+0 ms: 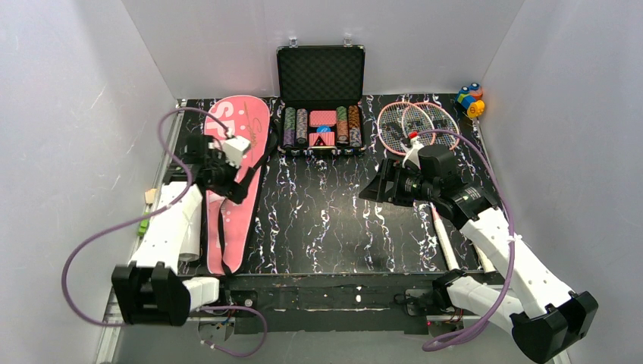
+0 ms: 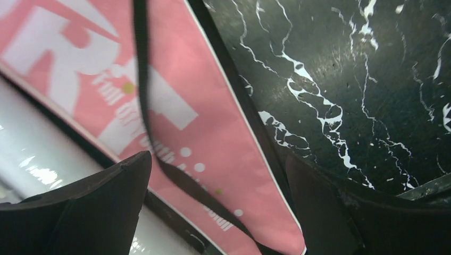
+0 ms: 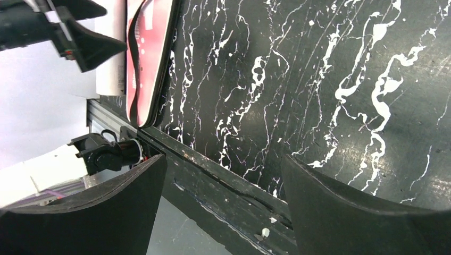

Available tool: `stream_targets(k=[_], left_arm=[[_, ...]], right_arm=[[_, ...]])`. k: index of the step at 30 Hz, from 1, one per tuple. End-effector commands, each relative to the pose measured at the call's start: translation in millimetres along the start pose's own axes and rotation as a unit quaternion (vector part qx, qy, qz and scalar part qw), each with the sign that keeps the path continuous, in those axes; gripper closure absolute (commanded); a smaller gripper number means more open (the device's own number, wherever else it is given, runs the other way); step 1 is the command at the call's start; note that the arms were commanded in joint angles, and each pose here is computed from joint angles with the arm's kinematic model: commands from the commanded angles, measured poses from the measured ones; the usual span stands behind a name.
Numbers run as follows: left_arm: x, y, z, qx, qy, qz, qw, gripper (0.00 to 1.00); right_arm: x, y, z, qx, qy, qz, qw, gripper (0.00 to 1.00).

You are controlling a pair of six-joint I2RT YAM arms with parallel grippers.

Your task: Pack up the badminton gear

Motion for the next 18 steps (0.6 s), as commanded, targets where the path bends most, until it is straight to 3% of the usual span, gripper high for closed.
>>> stream_targets(k=[1,12,14,18], left_arm=[[34,8,-8,0.014,-0.007,0.042,0.999,0.02],[102,3,-8,0.059,-0.005,0.097,0.994,0.02],[107,4,-7,0.060,-0.003,0.101,0.993,0.06],[114,9,-10,0.063,0.009,0.110,0.992,0.25]], right_arm=[[-4,-3,-4,0.004,0.007,-0.025,1.000,0.12],[3,2,-13,0.018,0.012,-0.024,0.999,0.13],[4,2,-13,0.019,0.011,-0.023,0.999,0.13],[6,1,-14,0.020,0.008,-0.023,1.000,0.15]])
Point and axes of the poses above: each gripper's point midway between its finger pads, its own x axis out along the fingers, its own z axis along the line the jaws close on, y = z × x, the point moved 2 cm from there along -x, back along the fingers, and after that the axes turned 12 degrees about -x, right-handed, at the moved point
